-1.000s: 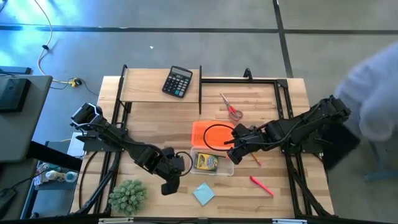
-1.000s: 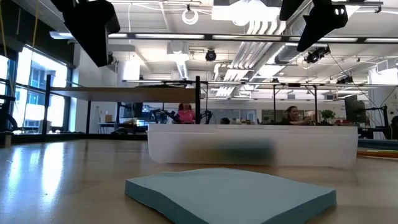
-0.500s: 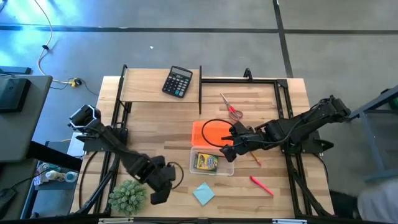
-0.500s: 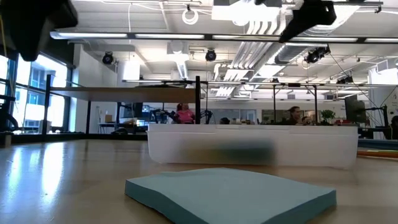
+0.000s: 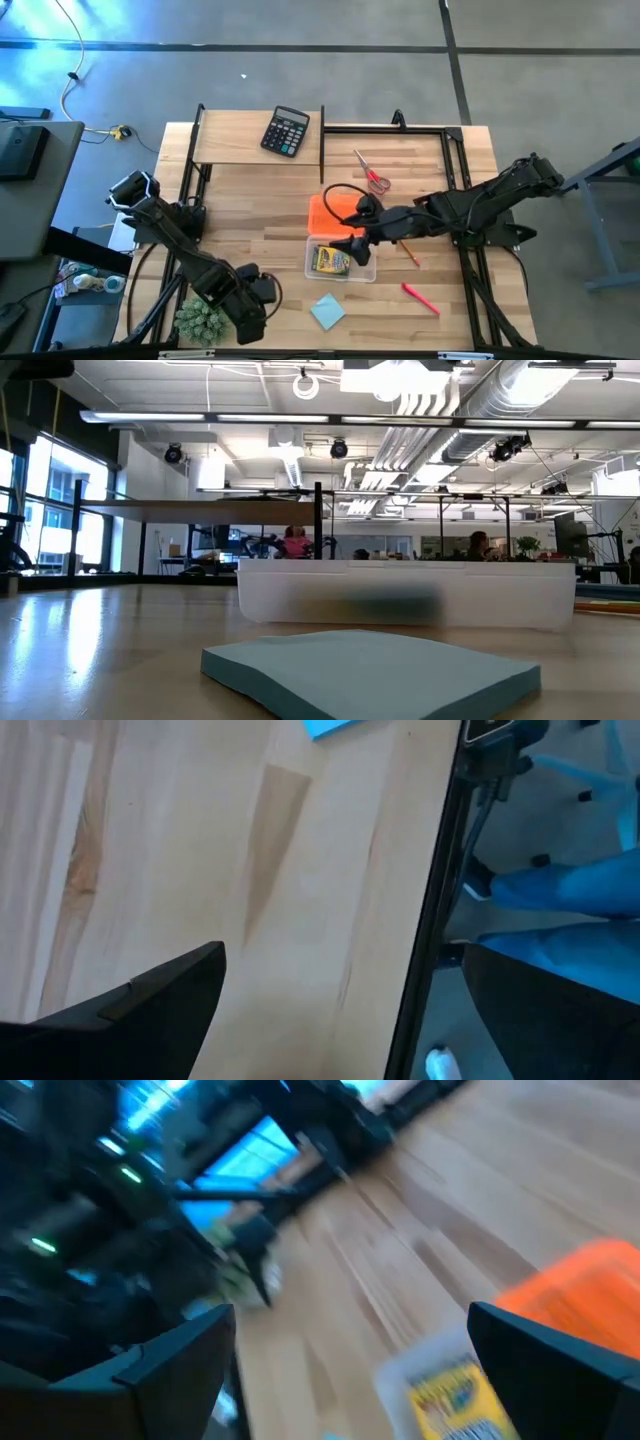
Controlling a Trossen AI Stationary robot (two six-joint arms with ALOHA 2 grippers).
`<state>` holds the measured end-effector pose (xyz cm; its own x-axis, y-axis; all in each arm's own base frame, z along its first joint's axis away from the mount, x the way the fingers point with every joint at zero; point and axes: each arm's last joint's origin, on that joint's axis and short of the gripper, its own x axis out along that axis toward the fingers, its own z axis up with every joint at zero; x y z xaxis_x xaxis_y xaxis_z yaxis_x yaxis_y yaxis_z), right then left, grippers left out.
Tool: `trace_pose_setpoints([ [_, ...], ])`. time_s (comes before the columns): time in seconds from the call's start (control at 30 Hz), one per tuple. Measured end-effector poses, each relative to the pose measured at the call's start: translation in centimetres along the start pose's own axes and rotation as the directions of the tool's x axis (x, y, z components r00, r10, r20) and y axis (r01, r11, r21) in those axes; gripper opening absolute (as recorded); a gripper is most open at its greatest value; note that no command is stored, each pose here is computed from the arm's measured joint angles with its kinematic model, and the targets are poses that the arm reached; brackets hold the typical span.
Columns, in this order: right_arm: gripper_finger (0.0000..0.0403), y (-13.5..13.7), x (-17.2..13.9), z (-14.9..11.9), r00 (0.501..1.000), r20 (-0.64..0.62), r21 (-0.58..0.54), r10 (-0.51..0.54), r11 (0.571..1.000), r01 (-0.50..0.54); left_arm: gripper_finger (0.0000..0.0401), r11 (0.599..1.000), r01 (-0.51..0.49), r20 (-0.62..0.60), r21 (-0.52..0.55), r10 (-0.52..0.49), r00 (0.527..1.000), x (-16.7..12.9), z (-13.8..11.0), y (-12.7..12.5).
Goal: Pack school essentials
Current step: Put the blue sticky notes into the supply box
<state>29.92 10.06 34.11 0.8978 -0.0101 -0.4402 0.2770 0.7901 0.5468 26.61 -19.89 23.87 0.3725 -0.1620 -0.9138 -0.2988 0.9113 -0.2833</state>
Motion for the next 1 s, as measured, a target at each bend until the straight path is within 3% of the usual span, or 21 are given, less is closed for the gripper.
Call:
trace_pose_setpoints([
  [0.2,0.0387,1.3,0.6,0.9,0.985,0.125,-0.029,0.119,0.993,-0.116,0.0395,0.998,0.006,-0.053,0.065,-0.002,0.999,0.0,-0.5,0.0],
  [0.4,0.0387,1.7,1.4,0.8,0.983,0.127,-0.035,0.133,0.991,-0.129,0.0395,0.991,-0.027,-0.133,0.131,0.044,0.990,-0.2,-0.1,1.3],
  [0.53,0.0387,3.7,1.6,1.5,0.980,0.122,-0.080,0.155,0.986,-0.146,0.0395,0.983,-0.046,-0.179,0.180,0.078,0.981,-0.2,0.3,2.3],
  [0.8,0.0387,7.1,0.4,2.5,0.999,-0.014,-0.238,0.028,0.971,-0.031,0.0395,0.967,-0.059,-0.163,0.248,0.102,0.981,-0.1,2.6,4.2],
  [1.0,0.0387,7.8,0.3,-0.1,0.977,-0.210,-0.365,-0.042,0.930,-0.039,0.0395,0.968,-0.072,-0.150,0.242,0.111,0.983,-0.1,4.2,5.7],
])
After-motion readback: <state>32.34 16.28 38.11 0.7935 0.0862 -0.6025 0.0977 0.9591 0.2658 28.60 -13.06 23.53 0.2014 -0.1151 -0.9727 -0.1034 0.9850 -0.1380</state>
